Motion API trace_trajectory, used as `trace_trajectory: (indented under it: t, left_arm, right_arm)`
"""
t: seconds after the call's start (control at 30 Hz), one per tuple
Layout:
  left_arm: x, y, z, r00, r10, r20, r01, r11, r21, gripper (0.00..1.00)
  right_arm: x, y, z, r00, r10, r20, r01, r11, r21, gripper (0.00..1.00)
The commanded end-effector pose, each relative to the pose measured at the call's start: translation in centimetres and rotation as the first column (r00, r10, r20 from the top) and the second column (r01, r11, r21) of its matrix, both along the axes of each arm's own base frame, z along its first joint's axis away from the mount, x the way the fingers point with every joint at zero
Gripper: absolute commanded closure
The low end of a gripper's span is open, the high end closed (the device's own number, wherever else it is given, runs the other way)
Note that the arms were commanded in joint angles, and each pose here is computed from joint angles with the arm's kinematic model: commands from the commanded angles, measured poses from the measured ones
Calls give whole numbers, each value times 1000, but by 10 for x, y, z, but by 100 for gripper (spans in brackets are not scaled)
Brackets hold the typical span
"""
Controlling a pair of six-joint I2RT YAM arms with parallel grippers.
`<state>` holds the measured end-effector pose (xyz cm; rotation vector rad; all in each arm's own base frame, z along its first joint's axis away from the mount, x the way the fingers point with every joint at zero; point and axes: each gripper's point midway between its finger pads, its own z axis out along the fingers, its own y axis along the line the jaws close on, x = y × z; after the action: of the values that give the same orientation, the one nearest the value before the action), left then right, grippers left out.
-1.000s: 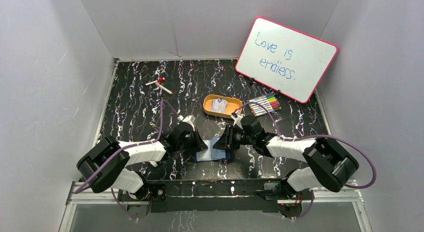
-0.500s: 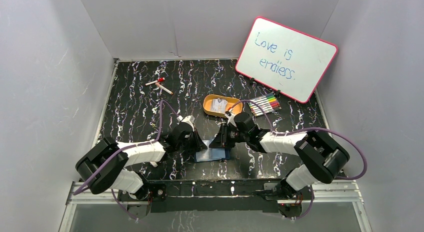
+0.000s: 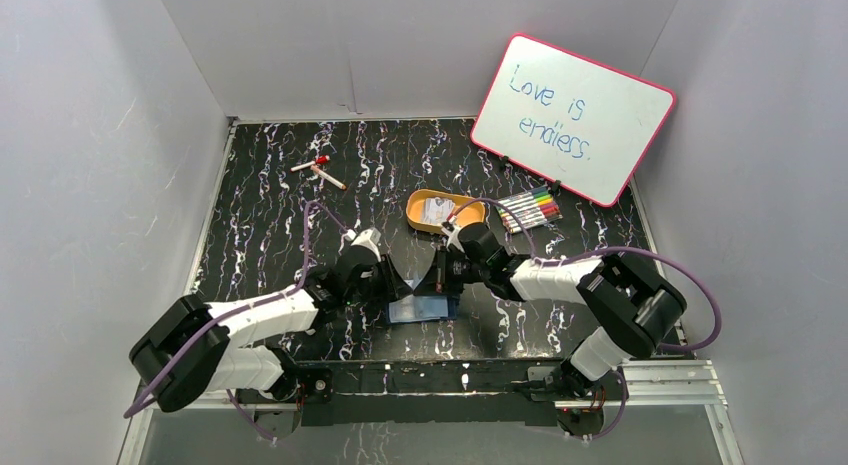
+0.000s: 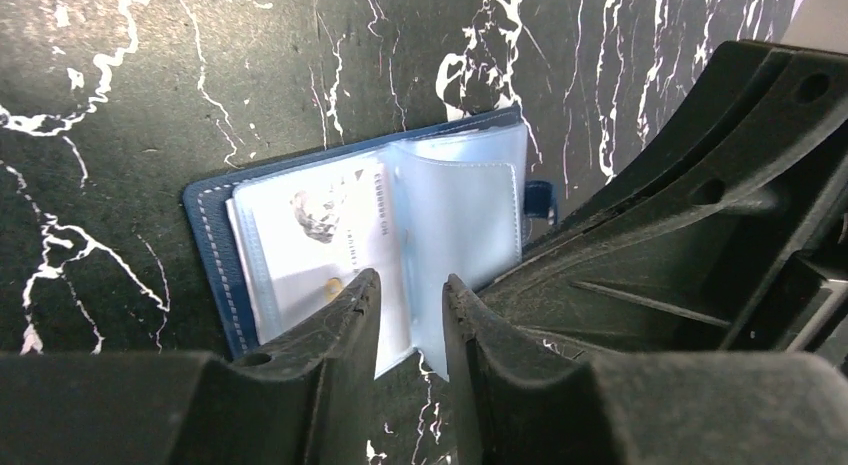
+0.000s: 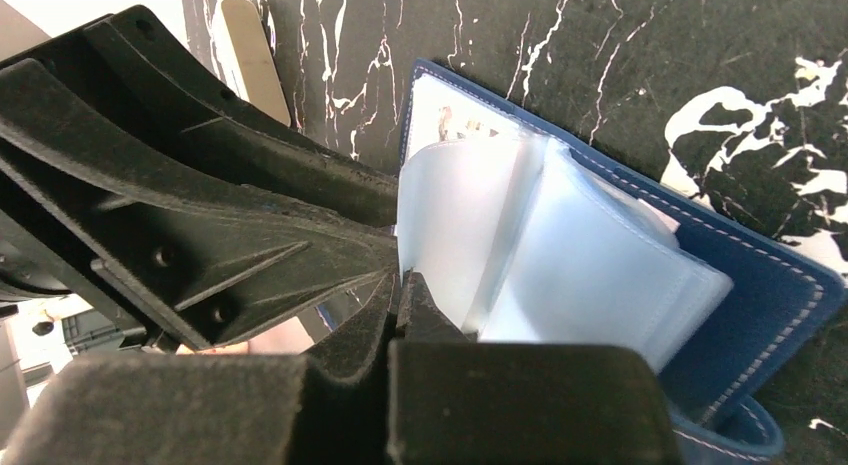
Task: Put the credit cards into the card holder
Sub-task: Turn over the card slot in the card holder.
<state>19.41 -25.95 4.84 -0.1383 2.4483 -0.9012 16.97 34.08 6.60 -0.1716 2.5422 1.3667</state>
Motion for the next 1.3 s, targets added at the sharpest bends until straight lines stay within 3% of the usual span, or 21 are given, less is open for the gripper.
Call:
trace_trajectory:
  t: [0.0,0.2,0.33,0.7,0.93,1.27]
  left_arm:
    - [5,10,9,998,62,33,-62,998,13,68]
    - [15,10,28,992,105,73,-104,994,-13,49]
    - [20,3,33,993,97,73,-95,995,-22,45]
    - [28,-5,30,994,101,48,-102,995,8,45]
    - [31,-1,23,991,128,29,-129,991,44,50]
    - [37,-1,27,989,143,35,-144,989,41,46]
  right_arm:
    - [7,10,10,999,13,40,-14,1000,11,100]
    - [7,11,7,999,18,51,-17,1000,-17,100]
    - [6,14,6,997,29,65,-27,999,-36,100]
    - [5,18,7,996,40,77,-37,998,-42,100]
    - [4,20,11,995,45,90,-42,999,-30,100]
    - [5,21,14,994,50,101,-48,999,-23,100]
